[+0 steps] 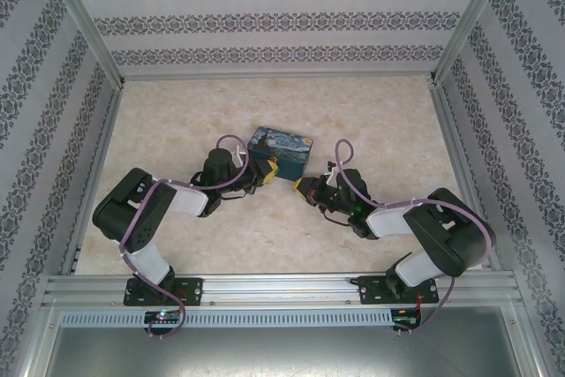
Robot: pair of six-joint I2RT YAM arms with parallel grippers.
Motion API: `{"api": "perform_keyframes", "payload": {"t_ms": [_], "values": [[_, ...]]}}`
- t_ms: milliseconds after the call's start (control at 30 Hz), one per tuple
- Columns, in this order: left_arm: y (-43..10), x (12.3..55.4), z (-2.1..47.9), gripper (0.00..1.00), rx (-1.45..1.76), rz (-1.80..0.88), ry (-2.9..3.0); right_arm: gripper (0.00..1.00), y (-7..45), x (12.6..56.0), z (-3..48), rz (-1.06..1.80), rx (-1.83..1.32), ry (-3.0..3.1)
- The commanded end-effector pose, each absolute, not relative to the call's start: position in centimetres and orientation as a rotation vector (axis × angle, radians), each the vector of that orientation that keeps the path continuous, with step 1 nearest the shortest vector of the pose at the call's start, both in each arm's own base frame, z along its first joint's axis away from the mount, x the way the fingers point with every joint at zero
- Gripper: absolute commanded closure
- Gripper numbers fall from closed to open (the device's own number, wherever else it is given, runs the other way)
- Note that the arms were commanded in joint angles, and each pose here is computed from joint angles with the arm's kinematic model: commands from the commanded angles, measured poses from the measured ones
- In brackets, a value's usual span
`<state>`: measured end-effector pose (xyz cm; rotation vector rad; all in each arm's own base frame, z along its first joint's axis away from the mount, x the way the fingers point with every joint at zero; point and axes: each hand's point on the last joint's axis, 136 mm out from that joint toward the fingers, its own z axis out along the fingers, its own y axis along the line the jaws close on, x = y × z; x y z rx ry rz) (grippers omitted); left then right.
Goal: Unlock a padlock with a key
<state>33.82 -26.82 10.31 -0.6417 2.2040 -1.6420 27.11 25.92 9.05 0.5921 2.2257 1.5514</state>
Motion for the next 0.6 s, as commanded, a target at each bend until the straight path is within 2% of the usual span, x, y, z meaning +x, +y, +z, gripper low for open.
{"api": "perform_keyframes", "payload": {"t_ms": [0,567], "values": [[-26.6,34.5,12.4,1.0,-0.643,-1.678,2.102,1.0,26.1,27.6,10.3,1.585,0.679,2.146],[-26.4,34.4,12.7,1.0,-0.684,-1.668,2.088,1.0,27.9,29.3,11.8,1.589,0.708,2.093]]}}
